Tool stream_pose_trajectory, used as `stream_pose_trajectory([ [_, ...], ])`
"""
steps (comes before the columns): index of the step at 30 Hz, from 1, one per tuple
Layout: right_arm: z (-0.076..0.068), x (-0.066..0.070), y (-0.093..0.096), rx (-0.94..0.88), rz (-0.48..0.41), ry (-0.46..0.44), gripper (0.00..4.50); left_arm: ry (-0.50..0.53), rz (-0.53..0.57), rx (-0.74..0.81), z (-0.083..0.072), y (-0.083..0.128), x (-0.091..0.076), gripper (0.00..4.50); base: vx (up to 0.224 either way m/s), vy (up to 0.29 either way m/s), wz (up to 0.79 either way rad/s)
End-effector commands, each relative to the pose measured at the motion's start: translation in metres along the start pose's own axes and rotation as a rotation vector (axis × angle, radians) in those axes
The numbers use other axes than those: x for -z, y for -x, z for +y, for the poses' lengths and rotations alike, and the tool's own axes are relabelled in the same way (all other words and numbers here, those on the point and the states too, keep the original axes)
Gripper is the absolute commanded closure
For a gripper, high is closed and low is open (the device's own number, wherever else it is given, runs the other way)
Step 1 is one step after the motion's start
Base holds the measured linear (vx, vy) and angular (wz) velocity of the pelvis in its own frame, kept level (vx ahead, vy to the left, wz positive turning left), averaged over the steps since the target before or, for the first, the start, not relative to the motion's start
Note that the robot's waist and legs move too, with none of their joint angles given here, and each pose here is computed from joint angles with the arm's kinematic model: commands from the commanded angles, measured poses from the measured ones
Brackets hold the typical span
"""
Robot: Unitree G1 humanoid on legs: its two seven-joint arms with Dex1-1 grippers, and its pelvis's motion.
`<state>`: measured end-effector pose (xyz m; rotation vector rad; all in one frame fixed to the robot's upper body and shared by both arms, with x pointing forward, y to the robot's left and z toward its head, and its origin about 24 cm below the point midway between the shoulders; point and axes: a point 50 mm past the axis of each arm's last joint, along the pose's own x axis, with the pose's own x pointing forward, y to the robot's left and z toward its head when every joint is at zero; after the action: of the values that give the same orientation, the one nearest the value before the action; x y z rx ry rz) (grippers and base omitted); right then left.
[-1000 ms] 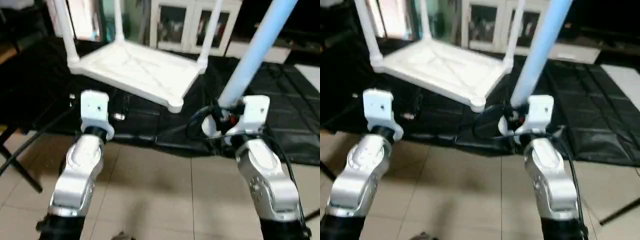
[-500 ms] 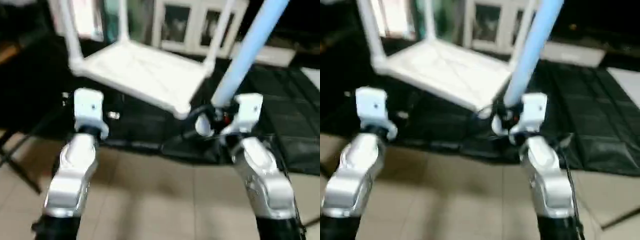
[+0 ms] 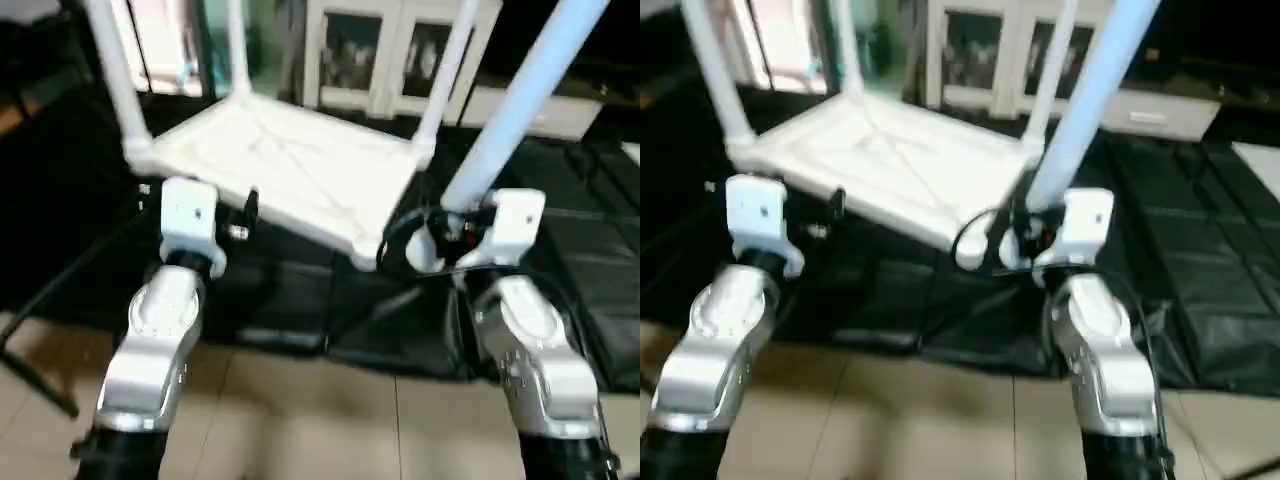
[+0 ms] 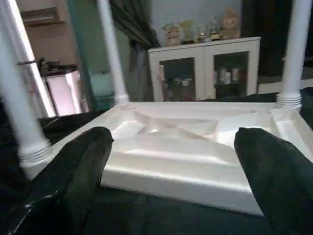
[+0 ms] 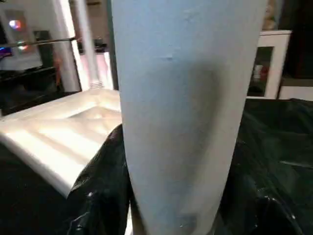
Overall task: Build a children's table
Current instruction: Pick table leg
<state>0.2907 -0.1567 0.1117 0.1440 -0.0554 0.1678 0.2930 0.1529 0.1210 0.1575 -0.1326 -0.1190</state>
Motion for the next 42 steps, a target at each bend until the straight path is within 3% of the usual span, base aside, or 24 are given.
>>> stream_pose_trajectory([
  [1, -0.007, -0.008, 0.002, 0.025, -0.022, -0.005, 2.63, 0.005, -0.008, 0.039, -0.009, -0.002, -0.002, 0.0, 0.123, -0.091, 0.04],
  [32, -0.006, -0.008, -0.002, -0.038, -0.002, 0.027, 2.63, 0.036, 0.009, 0.028, -0.012, 0.006, 0.005, 0.0, 0.137, 0.008, -0.06],
  [35, -0.008, -0.008, -0.001, -0.031, -0.001, 0.033, 2.63, 0.075, 0.009, 0.056, -0.015, 0.005, 0.007, 0.0, 0.101, -0.069, 0.01],
  [37, -0.01, -0.01, -0.001, -0.027, -0.008, 0.04, 2.63, 0.033, 0.007, 0.095, -0.016, 0.005, 0.008, 0.0, 0.088, -0.039, -0.07],
  [42, -0.009, -0.015, -0.001, -0.099, -0.026, 0.008, 2.63, 0.097, -0.009, 0.439, -0.021, 0.01, 0.008, 0.0, -0.004, -0.015, -0.04],
])
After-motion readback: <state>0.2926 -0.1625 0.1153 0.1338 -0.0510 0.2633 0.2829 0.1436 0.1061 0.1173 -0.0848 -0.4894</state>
